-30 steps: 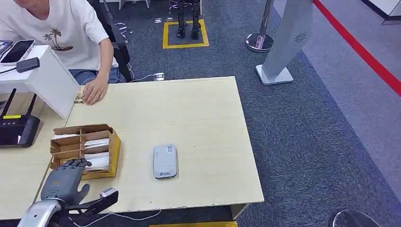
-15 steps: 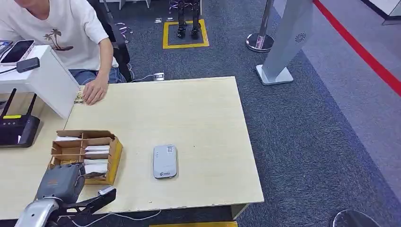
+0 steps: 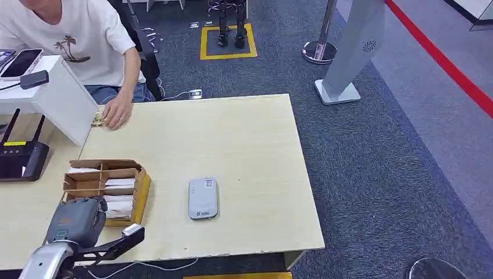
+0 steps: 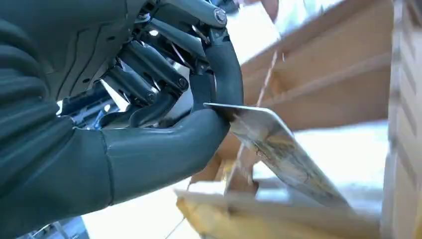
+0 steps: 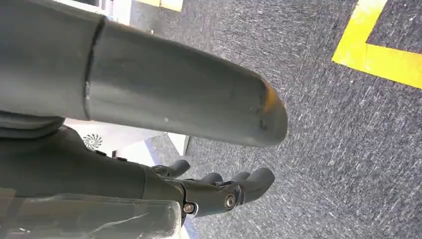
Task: Pass the card to the sensor for recognition and then transmit it.
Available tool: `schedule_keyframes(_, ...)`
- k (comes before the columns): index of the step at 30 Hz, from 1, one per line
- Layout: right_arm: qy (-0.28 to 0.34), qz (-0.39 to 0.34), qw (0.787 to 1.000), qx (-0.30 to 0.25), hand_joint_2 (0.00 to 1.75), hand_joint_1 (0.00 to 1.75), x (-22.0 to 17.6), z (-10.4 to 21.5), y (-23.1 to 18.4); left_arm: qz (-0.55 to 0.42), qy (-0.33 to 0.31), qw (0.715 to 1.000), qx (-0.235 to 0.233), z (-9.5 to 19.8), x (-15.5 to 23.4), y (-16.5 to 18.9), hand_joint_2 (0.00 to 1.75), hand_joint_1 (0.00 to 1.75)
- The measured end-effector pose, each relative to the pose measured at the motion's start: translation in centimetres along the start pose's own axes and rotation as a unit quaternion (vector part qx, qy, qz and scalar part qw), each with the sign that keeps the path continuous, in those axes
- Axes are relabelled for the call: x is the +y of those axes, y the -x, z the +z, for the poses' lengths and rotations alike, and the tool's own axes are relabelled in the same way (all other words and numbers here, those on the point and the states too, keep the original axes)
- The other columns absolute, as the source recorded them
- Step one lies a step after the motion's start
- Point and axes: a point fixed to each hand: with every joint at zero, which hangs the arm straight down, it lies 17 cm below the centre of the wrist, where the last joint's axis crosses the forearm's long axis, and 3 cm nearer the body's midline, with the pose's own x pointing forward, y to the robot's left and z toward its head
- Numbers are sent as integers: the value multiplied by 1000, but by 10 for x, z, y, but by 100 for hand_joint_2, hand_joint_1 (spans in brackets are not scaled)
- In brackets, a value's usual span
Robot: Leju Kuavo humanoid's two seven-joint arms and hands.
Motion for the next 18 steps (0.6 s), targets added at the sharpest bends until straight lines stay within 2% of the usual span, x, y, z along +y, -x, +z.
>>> schedule_keyframes(5, 0, -1, 1000, 1, 0, 0, 0, 0, 0, 7, -36, 999, 2, -11, 24, -5, 175, 175)
schedule_keyframes(18, -1, -6, 1000, 1, 0, 0, 0, 0, 1, 16, -52, 999, -3, -14, 35, -11, 175, 175)
